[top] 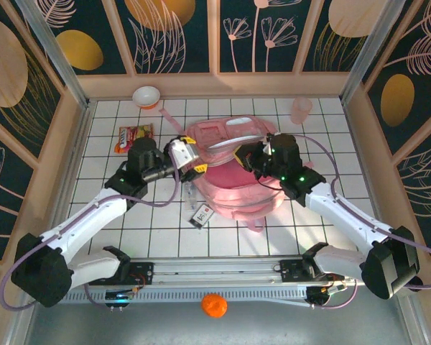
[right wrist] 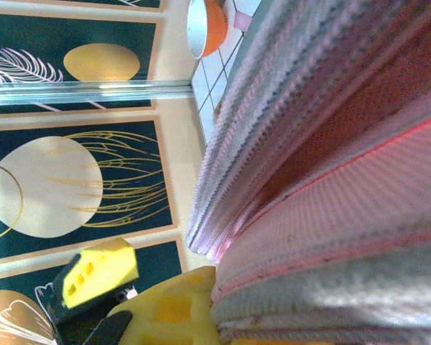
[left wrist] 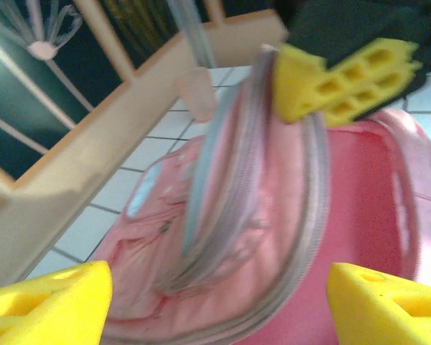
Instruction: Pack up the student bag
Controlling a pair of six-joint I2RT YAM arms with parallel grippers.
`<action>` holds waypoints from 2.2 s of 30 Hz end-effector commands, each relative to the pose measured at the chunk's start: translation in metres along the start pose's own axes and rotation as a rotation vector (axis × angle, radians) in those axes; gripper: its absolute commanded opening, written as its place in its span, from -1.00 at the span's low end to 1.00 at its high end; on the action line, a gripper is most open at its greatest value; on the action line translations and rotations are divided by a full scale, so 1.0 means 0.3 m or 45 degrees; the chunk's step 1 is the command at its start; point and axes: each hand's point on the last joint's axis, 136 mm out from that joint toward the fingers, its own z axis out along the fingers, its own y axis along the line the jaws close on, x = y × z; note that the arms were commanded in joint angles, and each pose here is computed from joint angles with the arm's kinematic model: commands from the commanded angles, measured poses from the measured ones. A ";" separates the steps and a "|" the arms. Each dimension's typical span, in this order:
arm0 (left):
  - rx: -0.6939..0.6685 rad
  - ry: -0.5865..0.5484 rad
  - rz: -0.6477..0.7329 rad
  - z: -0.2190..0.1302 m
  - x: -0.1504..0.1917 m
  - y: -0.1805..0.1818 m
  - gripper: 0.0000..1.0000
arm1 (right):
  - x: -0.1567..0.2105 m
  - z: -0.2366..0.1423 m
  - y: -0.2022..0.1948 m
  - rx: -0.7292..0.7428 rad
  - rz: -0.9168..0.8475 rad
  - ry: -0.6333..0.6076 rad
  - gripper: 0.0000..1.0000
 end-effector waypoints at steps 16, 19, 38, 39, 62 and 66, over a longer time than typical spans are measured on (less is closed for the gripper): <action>-0.081 -0.185 0.021 0.153 -0.012 0.089 -1.00 | -0.018 -0.052 0.061 0.065 -0.348 -0.072 -0.48; 0.015 -0.188 0.081 0.132 0.003 0.074 -1.00 | -0.017 -0.096 0.074 0.074 -0.601 -0.081 -0.29; 0.337 -0.230 0.220 0.137 -0.054 0.031 -1.00 | -0.001 -0.186 0.149 0.016 -2.200 -0.079 0.57; 0.335 -0.231 0.224 0.135 -0.055 0.031 -1.00 | -0.010 -0.161 0.139 0.049 -2.276 -0.043 0.58; 0.060 -0.158 0.078 0.155 -0.010 0.154 -1.00 | -0.119 0.088 -0.041 0.308 -2.423 0.386 -0.88; -0.026 -0.143 -0.081 0.177 -0.001 0.219 -0.85 | -0.116 0.061 0.035 0.289 -2.217 0.240 -1.00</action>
